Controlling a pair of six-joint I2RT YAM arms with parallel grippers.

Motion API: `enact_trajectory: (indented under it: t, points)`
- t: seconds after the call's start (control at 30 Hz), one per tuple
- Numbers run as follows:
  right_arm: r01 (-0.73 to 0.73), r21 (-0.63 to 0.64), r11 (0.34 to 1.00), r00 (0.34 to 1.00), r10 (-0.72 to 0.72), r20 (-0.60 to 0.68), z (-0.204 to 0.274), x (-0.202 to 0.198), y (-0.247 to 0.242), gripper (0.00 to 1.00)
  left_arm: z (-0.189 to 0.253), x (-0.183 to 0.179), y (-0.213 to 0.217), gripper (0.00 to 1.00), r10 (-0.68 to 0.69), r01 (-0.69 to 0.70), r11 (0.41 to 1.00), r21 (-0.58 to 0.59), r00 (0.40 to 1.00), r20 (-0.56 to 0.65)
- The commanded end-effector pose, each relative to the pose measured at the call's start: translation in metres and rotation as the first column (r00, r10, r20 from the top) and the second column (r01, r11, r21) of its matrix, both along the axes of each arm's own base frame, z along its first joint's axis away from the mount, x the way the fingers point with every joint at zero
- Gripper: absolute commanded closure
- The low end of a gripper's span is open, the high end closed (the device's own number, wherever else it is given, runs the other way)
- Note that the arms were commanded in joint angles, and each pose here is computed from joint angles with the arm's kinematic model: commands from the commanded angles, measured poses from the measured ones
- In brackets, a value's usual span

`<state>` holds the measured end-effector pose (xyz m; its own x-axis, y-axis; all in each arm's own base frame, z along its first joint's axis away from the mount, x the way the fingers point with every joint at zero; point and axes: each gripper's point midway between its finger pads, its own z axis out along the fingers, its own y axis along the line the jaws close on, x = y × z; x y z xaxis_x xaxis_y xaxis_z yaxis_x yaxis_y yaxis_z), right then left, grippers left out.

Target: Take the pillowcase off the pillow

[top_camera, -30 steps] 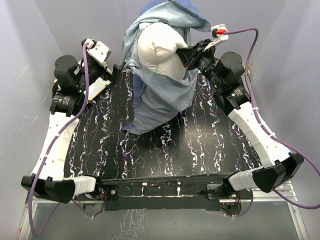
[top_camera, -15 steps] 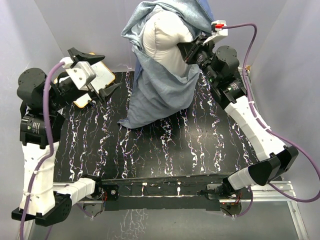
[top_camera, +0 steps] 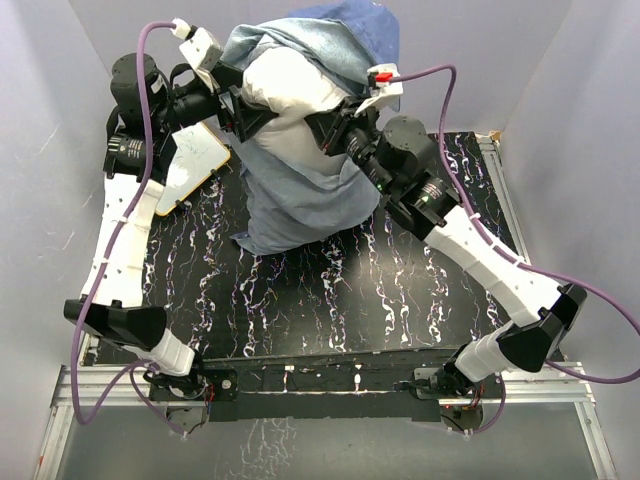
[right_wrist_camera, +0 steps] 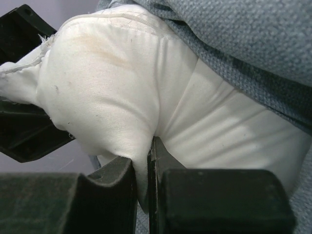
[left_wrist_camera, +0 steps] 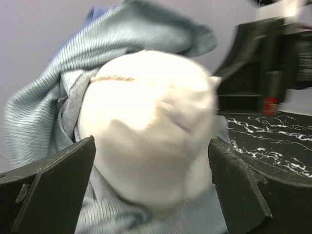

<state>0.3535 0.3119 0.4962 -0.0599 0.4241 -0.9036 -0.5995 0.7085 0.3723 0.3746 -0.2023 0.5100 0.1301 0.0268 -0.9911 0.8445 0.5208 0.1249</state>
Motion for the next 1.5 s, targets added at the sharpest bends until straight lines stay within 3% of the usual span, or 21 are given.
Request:
enact_trajectory:
  t: [0.0, 0.17, 0.33, 0.5, 0.77, 0.83, 0.9, 0.97, 1.0, 1.03, 1.23, 1.33, 1.47]
  points:
    - [-0.057, 0.083, 0.995, 0.996, 0.050, 0.078, 0.032, -0.028, 0.018, 0.92, 0.021, -0.026, 0.005, 0.03, -0.002, 0.003, 0.999, -0.032, 1.000, 0.028]
    - [-0.180, 0.041, 0.983, 0.981, 0.176, 0.085, 0.026, -0.053, 0.055, 0.92, 0.015, -0.028, 0.004, 0.03, 0.001, -0.001, 0.998, -0.059, 1.000, 0.010]
    - [-0.261, 0.013, 0.965, 0.964, 0.260, 0.049, 0.015, -0.059, 0.072, 0.92, 0.011, -0.058, -0.009, 0.03, -0.157, 0.155, 0.986, -0.062, 0.987, -0.037]
    - [-0.257, 0.009, 0.966, 0.965, 0.257, 0.056, 0.020, -0.059, 0.071, 0.92, 0.000, -0.080, -0.013, 0.03, -0.256, 0.253, 0.967, -0.045, 0.961, -0.106]
    - [-0.366, -0.020, 0.930, 0.929, 0.366, 0.054, 0.014, -0.068, 0.091, 0.92, -0.001, -0.087, -0.014, 0.03, -0.279, 0.276, 0.960, -0.043, 0.956, -0.093]
    - [-0.415, -0.030, 0.909, 0.907, 0.416, 0.056, 0.012, -0.075, 0.098, 0.92, -0.002, -0.076, -0.012, 0.13, -0.230, 0.227, 0.973, -0.045, 0.970, -0.084]
    - [-0.457, -0.029, 0.889, 0.888, 0.458, 0.053, 0.012, -0.078, 0.096, 0.92, -0.006, -0.064, -0.009, 0.35, -0.173, 0.171, 0.985, -0.038, 0.982, -0.072]
    - [-0.500, 0.001, 0.866, 0.865, 0.500, 0.035, 0.013, -0.074, 0.084, 0.92, -0.010, -0.051, -0.004, 0.78, -0.109, 0.107, 0.994, -0.032, 0.992, -0.062]
    - [-0.505, 0.021, 0.863, 0.863, 0.505, 0.029, 0.014, -0.070, 0.072, 0.92, -0.011, -0.045, -0.001, 0.94, -0.071, 0.069, 0.997, -0.031, 0.996, -0.054]
    - [-0.504, 0.040, 0.863, 0.864, 0.503, 0.016, 0.015, -0.065, 0.060, 0.89, -0.012, -0.040, 0.002, 1.00, -0.037, 0.035, 0.999, -0.035, 0.998, -0.044]
    - [-0.260, 0.008, 0.966, 0.961, 0.257, 0.105, 0.042, -0.031, -0.027, 0.62, -0.020, -0.035, 0.008, 1.00, 0.012, -0.012, 1.000, -0.008, 1.000, -0.019]
    - [-0.122, -0.070, 0.990, 0.977, 0.132, 0.168, 0.056, -0.021, -0.047, 0.56, -0.026, -0.038, 0.007, 1.00, -0.007, 0.007, 1.000, 0.013, 1.000, -0.028]
    - [-0.056, -0.142, 0.988, 0.974, 0.085, 0.212, 0.066, -0.012, -0.053, 0.50, -0.030, -0.038, 0.006, 1.00, -0.008, 0.009, 1.000, 0.020, 0.999, -0.034]
